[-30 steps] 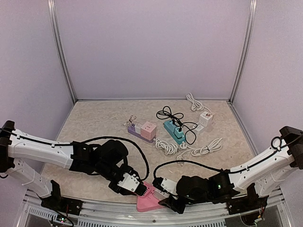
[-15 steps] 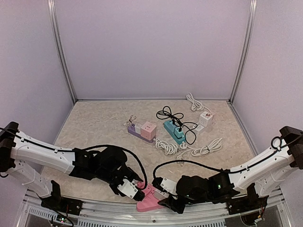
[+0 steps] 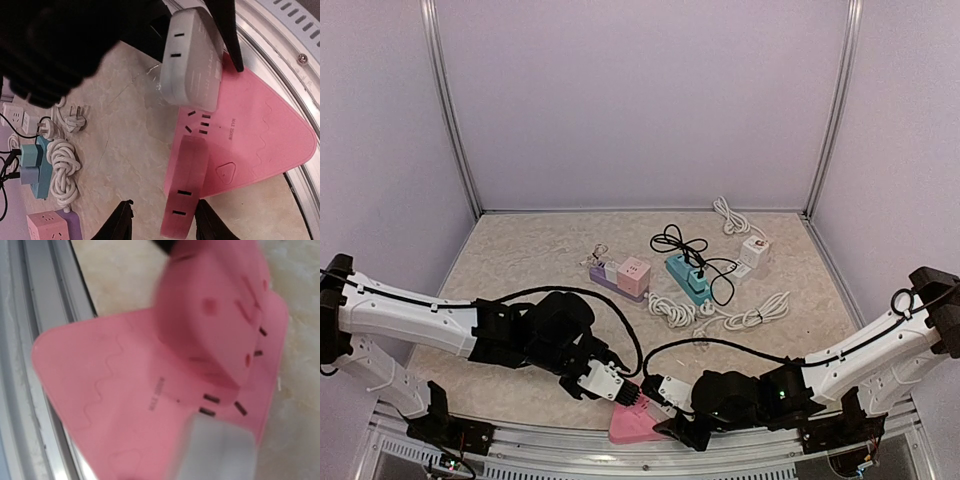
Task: Insert the plug
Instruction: Adjust the plug at the socket.
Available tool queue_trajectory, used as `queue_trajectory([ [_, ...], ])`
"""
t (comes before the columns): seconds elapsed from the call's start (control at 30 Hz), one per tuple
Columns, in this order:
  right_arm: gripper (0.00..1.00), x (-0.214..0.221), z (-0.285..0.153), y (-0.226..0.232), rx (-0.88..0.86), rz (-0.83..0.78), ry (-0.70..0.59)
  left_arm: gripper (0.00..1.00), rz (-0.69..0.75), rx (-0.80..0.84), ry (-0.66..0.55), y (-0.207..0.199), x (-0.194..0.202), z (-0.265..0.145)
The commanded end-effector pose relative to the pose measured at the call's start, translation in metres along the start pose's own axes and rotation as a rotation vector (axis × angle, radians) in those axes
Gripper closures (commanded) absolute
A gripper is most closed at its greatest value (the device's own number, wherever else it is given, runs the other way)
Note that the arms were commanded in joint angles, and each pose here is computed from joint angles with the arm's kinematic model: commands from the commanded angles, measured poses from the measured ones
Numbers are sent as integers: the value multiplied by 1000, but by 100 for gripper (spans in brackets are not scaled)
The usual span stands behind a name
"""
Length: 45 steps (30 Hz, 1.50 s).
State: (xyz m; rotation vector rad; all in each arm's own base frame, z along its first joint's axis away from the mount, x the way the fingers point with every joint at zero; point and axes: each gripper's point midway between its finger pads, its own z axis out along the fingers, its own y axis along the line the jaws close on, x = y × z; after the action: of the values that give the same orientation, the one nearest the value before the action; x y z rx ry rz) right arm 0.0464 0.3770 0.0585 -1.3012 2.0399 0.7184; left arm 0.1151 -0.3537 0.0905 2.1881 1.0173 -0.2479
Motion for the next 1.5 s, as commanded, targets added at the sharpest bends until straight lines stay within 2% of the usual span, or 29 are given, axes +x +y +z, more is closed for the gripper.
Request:
queue_trajectory([
  [0.0,64,-5,2,-2,11,-9,-13,59,-133,63,-37,3,-13,-2],
  [0.3,64,-6,-1,-4,14,-19,-33,59,-166,96,-5,2,-6,10],
  [0.53,64,-6,-6,-4,5,-20,-49,59,-192,82,-6,19,-7,13],
  [0.9,62,-8,-6,-3,5,-29,-57,58,-209,114,-2,13,-5,16],
  [1.03,57,-13,-10,-5,13,-32,-67,58,-211,94,4,18,-4,18],
  [1.1,52,-16,-12,-5,18,-32,-74,57,-209,83,-1,22,-6,17],
  [1.23,41,-21,-18,-7,27,-26,-92,49,-193,89,-6,21,-8,14],
  [1.47,32,-32,-30,-7,27,-23,-126,37,-143,126,-12,6,-12,7],
])
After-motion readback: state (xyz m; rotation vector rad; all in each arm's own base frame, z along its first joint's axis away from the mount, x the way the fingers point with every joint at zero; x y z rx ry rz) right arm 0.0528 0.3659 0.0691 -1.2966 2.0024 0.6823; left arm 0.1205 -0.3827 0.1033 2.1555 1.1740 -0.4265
